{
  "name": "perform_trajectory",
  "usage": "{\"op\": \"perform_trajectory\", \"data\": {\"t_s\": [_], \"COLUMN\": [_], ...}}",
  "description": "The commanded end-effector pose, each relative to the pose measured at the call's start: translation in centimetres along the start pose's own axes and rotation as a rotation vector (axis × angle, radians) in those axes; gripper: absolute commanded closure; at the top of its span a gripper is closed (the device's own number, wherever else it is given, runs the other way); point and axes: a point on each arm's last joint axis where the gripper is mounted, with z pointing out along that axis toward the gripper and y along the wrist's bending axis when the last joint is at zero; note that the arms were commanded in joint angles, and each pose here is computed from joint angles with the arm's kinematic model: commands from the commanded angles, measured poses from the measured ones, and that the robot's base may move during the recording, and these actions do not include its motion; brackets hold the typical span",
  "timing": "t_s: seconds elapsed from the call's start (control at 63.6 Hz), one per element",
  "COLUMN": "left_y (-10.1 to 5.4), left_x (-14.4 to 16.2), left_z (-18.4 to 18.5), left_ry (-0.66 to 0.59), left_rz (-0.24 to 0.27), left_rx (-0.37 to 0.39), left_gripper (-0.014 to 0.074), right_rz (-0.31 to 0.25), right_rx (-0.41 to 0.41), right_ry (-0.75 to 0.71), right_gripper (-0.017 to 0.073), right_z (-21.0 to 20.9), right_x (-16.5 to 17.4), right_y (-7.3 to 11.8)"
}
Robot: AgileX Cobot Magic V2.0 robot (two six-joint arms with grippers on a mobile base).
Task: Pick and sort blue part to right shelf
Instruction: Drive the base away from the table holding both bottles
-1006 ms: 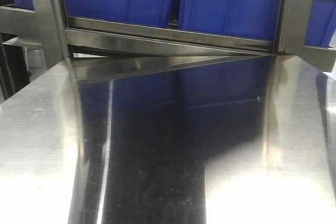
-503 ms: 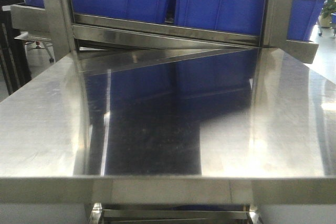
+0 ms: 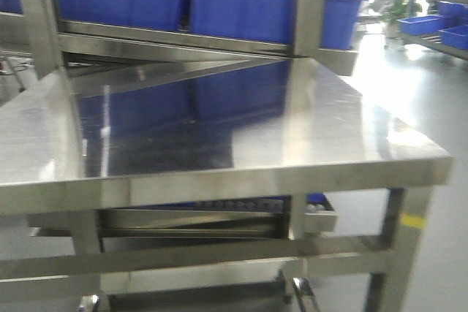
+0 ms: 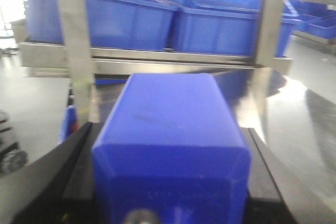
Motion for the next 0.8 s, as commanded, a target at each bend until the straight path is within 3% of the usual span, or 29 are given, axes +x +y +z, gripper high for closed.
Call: {"op": "perform_trajectory", "data": {"t_s": [0.0, 0.786], "left_y": [-0.06, -0.06], "left_x": [-1.76, -1.76], "left_z": [-0.19, -0.19], "left_ry": [-0.117, -0.117], "left_rz": [-0.007, -0.007], "left_rx": [0.004, 0.004], "left_gripper": [0.0258, 0.0258], "right_rz": [-0.010, -0.010], "right_rx": [0.003, 0.003], "right_ry": [-0.115, -0.114], "right_gripper": [0.0129, 0.0129], "right_z": [-0.14, -0.14], "right_x": [-1.80, -1.79], "right_y": [0.03, 0.03]}}
